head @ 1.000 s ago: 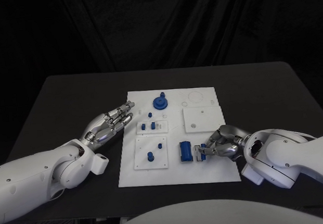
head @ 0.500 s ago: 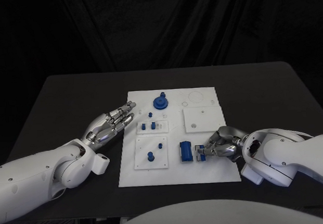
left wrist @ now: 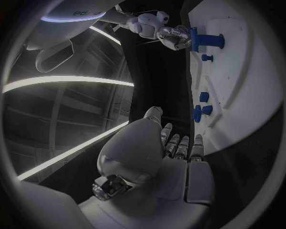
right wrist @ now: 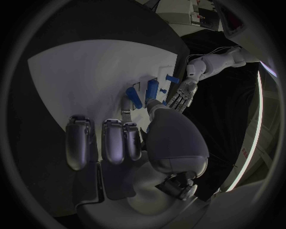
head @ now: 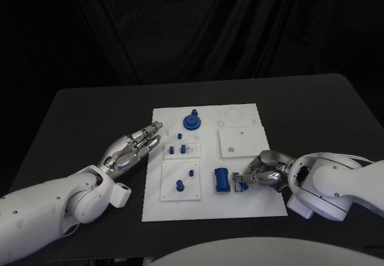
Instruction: Assemble the parts on the task board
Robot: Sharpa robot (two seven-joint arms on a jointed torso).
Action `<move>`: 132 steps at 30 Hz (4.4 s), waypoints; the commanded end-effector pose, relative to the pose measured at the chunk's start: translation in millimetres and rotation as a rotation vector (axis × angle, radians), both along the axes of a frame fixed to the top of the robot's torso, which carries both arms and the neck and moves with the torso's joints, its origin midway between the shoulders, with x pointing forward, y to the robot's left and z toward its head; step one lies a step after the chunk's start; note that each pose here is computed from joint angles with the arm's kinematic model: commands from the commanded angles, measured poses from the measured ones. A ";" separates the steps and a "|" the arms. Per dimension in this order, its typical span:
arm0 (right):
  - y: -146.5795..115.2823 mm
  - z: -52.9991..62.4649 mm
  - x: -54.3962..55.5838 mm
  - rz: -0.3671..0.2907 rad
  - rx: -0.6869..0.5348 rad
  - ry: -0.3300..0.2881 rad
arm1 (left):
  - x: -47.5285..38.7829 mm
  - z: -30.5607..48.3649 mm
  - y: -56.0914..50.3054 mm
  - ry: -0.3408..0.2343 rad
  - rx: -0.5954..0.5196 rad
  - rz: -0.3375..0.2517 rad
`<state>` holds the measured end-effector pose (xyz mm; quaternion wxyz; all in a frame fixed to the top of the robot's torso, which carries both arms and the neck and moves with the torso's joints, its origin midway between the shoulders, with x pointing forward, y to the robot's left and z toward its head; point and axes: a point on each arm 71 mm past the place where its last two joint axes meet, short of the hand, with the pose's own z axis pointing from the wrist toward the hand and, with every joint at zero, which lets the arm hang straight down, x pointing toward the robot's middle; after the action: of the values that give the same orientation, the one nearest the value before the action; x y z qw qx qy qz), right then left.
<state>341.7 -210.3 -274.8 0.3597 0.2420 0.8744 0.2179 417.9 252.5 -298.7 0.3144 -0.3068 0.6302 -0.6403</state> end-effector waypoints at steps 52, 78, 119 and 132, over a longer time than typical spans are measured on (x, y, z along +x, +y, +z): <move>-7.6 6.0 -2.1 0.172 -0.134 -0.104 | -1.7 -1.9 -1.7 -0.002 -0.028 -0.022; -1.4 0.5 3.8 0.177 -0.149 -0.100 | -2.3 -4.2 -2.7 0.014 -0.026 -0.030; -7.2 4.1 -7.0 -0.183 0.123 0.039 | -2.6 -6.8 -3.5 0.026 -0.020 -0.032; -1.1 5.8 -4.1 -0.103 0.065 -0.023 | -1.9 -7.9 -5.6 0.032 -0.020 -0.040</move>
<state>336.9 -211.5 -269.8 0.3572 0.3138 0.8480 0.2341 416.9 249.0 -306.7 0.2951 -0.3089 0.6369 -0.6418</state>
